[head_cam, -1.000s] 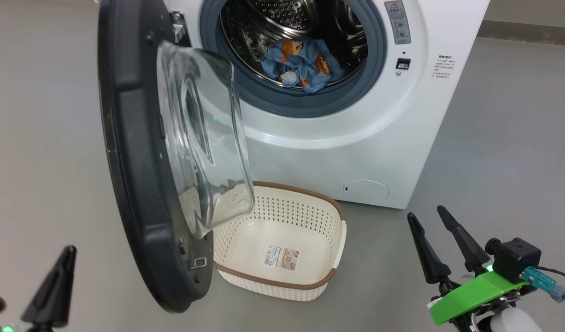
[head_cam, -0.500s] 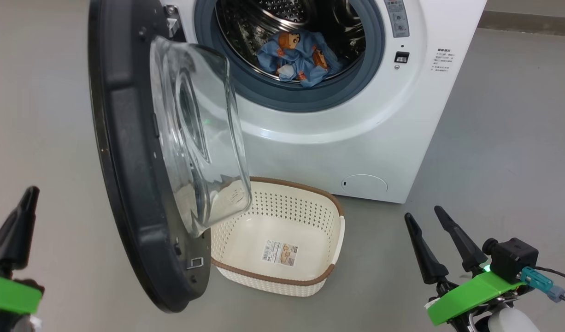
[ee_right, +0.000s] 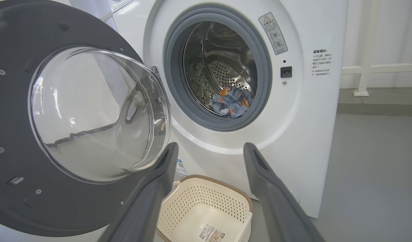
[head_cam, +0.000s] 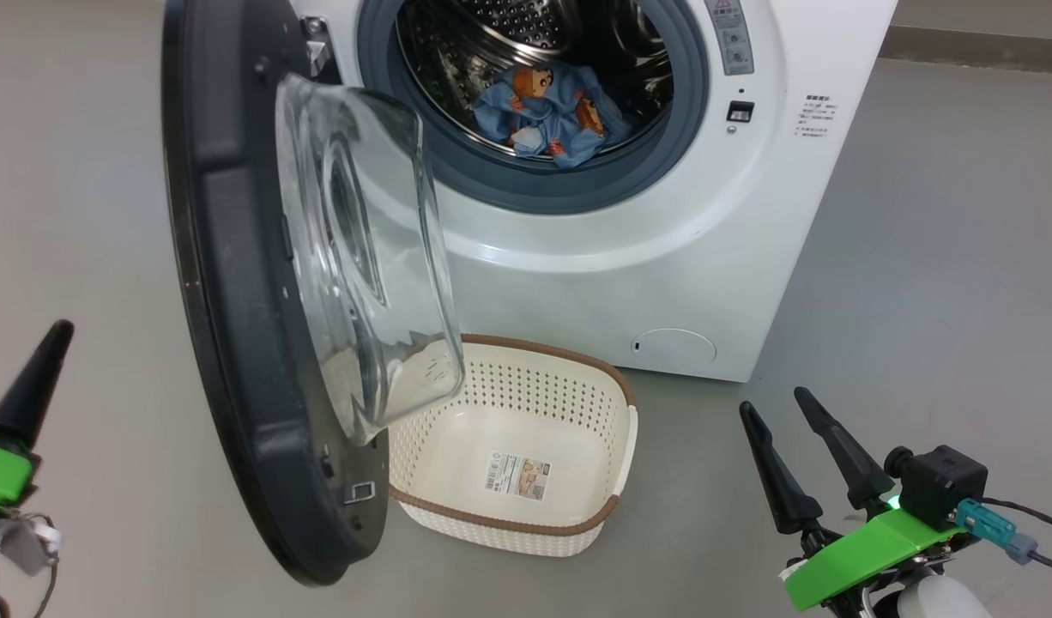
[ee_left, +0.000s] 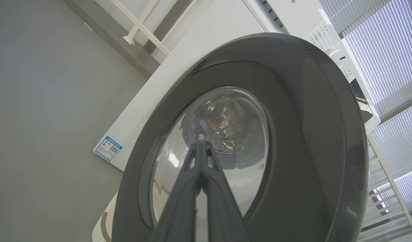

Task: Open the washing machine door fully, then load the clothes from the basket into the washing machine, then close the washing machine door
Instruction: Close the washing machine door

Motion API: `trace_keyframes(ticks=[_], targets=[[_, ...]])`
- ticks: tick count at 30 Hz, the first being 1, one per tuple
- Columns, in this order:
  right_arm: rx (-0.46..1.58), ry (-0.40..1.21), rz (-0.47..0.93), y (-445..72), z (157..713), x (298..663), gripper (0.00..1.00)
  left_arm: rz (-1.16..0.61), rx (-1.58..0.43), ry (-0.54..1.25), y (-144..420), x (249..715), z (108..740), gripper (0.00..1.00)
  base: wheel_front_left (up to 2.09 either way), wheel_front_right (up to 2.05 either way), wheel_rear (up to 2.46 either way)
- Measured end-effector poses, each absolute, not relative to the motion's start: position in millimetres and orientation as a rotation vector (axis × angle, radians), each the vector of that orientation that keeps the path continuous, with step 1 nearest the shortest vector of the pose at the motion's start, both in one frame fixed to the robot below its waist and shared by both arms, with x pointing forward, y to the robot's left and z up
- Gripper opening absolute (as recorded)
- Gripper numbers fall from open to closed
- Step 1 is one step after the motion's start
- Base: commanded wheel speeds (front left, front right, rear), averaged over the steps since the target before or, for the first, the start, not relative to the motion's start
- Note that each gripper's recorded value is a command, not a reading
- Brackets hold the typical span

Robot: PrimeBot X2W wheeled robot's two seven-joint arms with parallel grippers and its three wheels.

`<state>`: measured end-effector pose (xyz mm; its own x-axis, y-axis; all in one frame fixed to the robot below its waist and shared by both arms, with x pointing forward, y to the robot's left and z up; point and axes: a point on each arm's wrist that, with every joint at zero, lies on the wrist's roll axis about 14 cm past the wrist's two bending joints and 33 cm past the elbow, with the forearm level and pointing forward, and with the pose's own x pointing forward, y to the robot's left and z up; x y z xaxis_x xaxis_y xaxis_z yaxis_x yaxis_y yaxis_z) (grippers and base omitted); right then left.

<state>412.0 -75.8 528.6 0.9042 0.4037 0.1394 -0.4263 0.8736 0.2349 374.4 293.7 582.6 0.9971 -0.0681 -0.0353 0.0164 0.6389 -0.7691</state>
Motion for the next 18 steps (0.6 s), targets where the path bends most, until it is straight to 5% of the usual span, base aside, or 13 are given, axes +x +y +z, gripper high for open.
trace_keyframes(ticks=[18], targets=[[0.267,-0.084,0.407,-84.9,526.1,410.8,1.00,-0.061,-1.318,0.243,288.7,398.0,575.3,0.00,0.00,0.00,0.00]])
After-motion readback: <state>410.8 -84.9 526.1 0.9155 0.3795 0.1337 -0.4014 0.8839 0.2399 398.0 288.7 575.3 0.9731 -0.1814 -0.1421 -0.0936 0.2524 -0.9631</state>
